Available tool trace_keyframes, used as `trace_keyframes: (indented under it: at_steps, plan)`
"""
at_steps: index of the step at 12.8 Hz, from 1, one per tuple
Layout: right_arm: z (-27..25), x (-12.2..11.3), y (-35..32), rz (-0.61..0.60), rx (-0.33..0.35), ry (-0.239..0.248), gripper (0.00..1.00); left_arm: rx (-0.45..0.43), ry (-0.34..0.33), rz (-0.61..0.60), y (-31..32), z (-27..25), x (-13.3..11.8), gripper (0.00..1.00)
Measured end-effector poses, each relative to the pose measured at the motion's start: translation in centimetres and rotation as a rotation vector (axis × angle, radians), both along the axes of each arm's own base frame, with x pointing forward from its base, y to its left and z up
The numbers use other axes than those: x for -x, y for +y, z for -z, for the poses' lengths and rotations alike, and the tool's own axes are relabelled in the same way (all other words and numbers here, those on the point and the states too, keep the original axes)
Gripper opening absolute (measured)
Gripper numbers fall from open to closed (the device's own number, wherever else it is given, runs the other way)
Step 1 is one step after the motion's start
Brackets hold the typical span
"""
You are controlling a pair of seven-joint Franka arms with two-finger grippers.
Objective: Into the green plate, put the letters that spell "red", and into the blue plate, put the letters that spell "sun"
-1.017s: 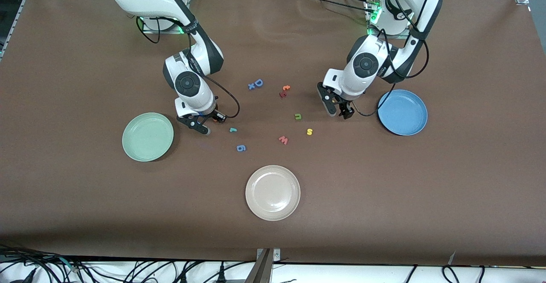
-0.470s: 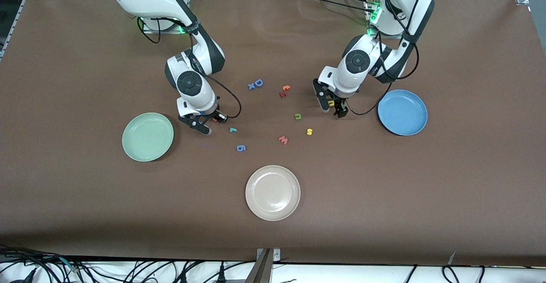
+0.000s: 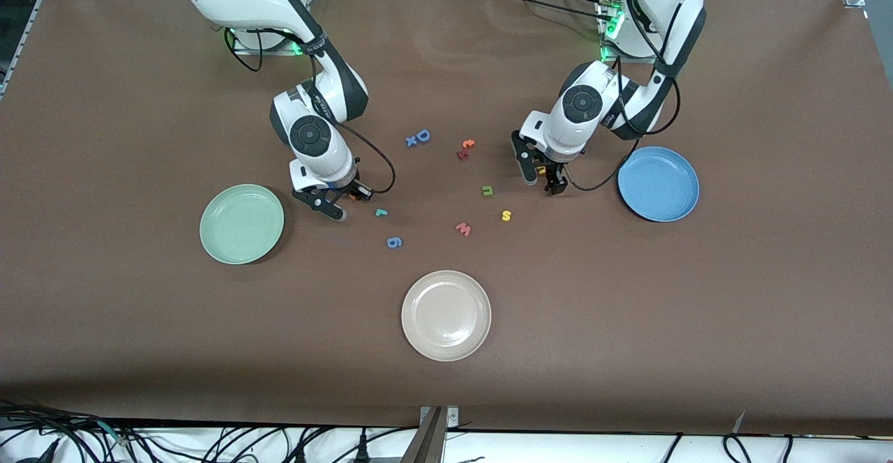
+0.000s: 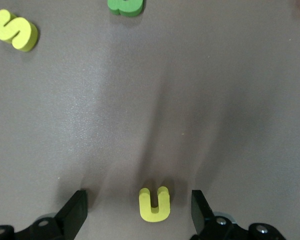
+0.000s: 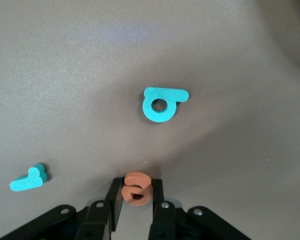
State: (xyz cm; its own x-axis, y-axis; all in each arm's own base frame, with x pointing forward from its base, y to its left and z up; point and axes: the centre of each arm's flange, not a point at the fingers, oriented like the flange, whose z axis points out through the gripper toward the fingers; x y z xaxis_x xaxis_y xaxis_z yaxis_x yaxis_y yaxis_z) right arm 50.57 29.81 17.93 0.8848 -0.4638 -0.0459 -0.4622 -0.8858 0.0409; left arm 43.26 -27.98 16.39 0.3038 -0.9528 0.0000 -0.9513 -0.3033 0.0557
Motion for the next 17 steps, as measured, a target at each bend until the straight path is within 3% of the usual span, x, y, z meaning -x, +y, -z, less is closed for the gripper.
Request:
trace_keyframes:
  at_steps: [5, 9, 15, 17]
  plan:
    - [-5.5, -3.5, -4.0, -0.111, 0.063, 0.010, 0.28, 0.008, -0.013, 0.001, 0.0, 0.2, 0.1, 0.90]
    - [-8.1, -6.7, -13.0, -0.260, 0.102, 0.027, 0.28, 0.002, -0.018, 0.018, 0.1, 0.3, 0.2, 0.90]
    - [-3.6, -7.1, -20.3, -0.318, 0.128, 0.104, 0.28, -0.008, -0.025, 0.036, 0.3, 0.5, 0.2, 0.89]
    - [-1.5, -6.9, -20.9, -0.316, 0.135, 0.124, 0.28, -0.006, -0.028, 0.036, 0.3, 0.4, 0.2, 0.83]
